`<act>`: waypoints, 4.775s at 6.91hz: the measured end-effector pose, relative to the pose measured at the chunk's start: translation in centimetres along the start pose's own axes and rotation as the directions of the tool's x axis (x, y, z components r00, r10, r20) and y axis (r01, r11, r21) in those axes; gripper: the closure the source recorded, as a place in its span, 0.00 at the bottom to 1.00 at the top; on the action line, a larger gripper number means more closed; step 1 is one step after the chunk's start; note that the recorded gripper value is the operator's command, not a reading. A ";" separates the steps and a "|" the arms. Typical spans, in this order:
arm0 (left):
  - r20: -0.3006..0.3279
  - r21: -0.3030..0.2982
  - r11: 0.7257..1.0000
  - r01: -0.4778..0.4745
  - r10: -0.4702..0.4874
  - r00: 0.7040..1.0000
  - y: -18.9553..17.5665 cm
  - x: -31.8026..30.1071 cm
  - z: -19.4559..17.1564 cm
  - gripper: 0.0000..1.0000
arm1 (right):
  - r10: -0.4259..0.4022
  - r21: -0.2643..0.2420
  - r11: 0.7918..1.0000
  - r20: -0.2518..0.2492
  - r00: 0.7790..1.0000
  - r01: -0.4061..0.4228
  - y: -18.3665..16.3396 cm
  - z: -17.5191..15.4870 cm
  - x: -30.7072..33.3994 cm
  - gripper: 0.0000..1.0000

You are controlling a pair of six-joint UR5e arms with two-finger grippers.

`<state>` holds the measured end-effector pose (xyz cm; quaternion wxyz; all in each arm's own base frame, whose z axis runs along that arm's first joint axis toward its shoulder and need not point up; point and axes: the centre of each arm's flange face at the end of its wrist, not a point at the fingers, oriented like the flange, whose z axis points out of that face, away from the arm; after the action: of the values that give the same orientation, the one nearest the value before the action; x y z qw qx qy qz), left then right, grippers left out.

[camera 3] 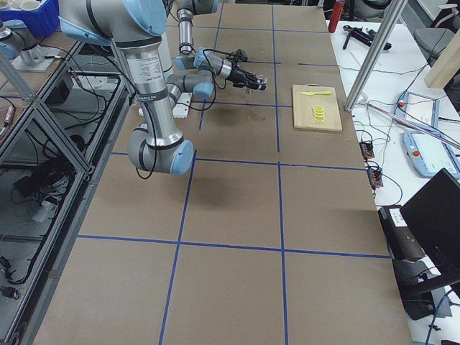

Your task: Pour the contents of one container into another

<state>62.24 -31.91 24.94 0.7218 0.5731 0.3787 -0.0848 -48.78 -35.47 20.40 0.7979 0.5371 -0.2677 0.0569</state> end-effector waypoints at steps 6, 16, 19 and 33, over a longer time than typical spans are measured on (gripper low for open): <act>-0.005 0.001 1.000 0.008 -0.008 1.000 -1.2 3.1 2.2 1.00 | -0.218 -0.102 0.971 -0.017 0.976 0.215 -2.8 -3.3 -2.6 1.00; -0.004 0.003 0.999 0.032 -0.032 0.999 -1.7 5.3 3.2 1.00 | -0.527 -0.187 0.837 -0.028 0.849 0.514 -5.0 -3.7 -4.7 1.00; -0.004 0.003 0.999 0.033 -0.033 0.999 -1.7 5.4 3.2 1.00 | -0.603 -0.204 0.783 -0.023 0.797 0.587 -5.3 -3.6 -4.7 1.00; -0.011 0.010 0.999 0.046 -0.046 0.999 -2.4 5.6 2.9 1.00 | -0.800 -0.234 0.583 -0.002 0.600 0.778 -6.1 -2.6 -3.5 1.00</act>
<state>66.12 -33.55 19.68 0.7147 0.5682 0.3952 -0.1005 -48.50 -35.04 12.88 0.8046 0.5091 0.0376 -0.3033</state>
